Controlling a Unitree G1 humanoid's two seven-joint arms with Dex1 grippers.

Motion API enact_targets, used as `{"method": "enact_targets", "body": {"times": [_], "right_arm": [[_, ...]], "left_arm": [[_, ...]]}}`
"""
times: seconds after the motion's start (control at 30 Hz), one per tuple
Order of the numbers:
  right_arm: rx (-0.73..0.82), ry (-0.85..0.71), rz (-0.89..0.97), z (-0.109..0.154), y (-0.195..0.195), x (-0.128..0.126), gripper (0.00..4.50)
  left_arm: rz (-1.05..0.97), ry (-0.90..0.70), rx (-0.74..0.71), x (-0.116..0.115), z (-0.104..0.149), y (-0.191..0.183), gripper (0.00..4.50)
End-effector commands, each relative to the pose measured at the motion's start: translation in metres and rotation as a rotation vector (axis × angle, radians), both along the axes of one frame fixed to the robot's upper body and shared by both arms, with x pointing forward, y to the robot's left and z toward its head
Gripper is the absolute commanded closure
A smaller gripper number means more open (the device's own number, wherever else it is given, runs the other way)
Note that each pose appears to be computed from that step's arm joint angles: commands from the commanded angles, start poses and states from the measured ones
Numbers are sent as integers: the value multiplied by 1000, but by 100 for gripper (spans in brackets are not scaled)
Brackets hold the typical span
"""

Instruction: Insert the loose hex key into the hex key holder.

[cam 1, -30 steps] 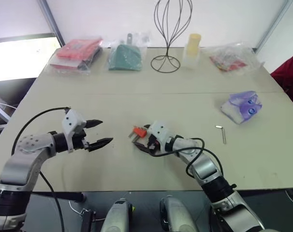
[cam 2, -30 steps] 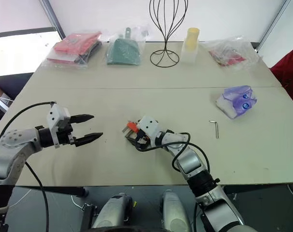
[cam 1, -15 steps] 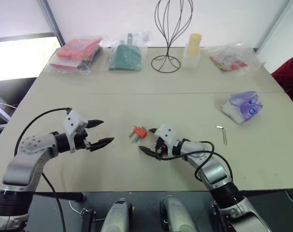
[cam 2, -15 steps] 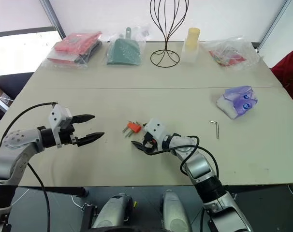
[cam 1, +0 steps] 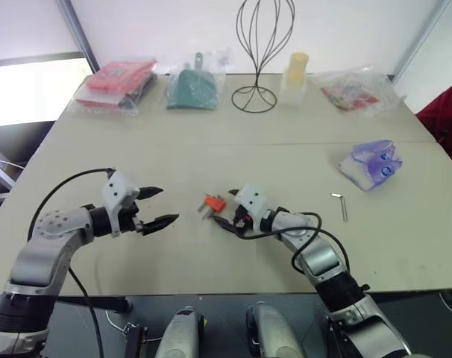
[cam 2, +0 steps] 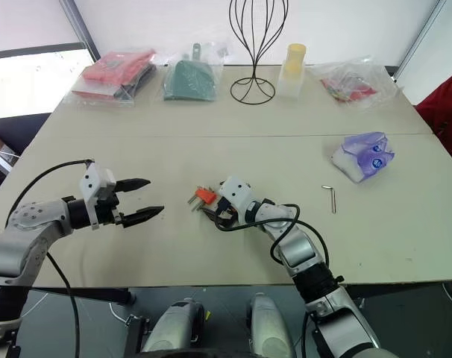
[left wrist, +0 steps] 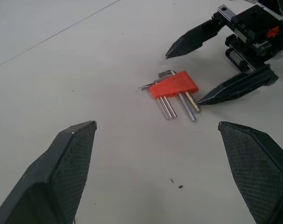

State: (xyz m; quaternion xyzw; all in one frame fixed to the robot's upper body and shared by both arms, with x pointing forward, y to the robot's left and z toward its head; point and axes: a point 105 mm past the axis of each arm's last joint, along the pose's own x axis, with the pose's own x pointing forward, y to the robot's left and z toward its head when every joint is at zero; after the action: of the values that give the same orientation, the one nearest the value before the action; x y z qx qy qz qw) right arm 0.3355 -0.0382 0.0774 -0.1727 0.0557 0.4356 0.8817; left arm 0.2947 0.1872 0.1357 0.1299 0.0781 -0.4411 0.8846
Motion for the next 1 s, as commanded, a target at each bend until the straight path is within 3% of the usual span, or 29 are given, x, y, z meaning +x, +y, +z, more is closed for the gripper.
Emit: {"method": "enact_targets", "body": {"times": [0.03, 0.27, 0.47, 0.57, 0.77, 0.83, 1.0], "right_arm": [[-49, 41, -31, -17, -6, 0, 3], [-52, 54, -21, -21, -5, -4, 343], [-61, 42, -8, -21, -3, -5, 350], [-79, -71, 14, -1, -2, -2, 350], [-331, -722, 197, 110, -17, 1, 350], [-501, -1042, 223, 148, -29, 5, 350], [-590, -1319, 279, 175, -43, 6, 350]], "left_arm": [[-15, -60, -2, 0, 12, -4, 12], [-14, -65, -3, 1, 12, -4, 12], [-10, -71, -3, 3, 12, -5, 12], [-9, -72, -8, 3, 13, -5, 12], [-57, -66, -124, 13, 36, -11, 12], [-139, -62, -173, 20, 55, -21, 12], [-321, -27, -283, 26, 88, -44, 12]]}}
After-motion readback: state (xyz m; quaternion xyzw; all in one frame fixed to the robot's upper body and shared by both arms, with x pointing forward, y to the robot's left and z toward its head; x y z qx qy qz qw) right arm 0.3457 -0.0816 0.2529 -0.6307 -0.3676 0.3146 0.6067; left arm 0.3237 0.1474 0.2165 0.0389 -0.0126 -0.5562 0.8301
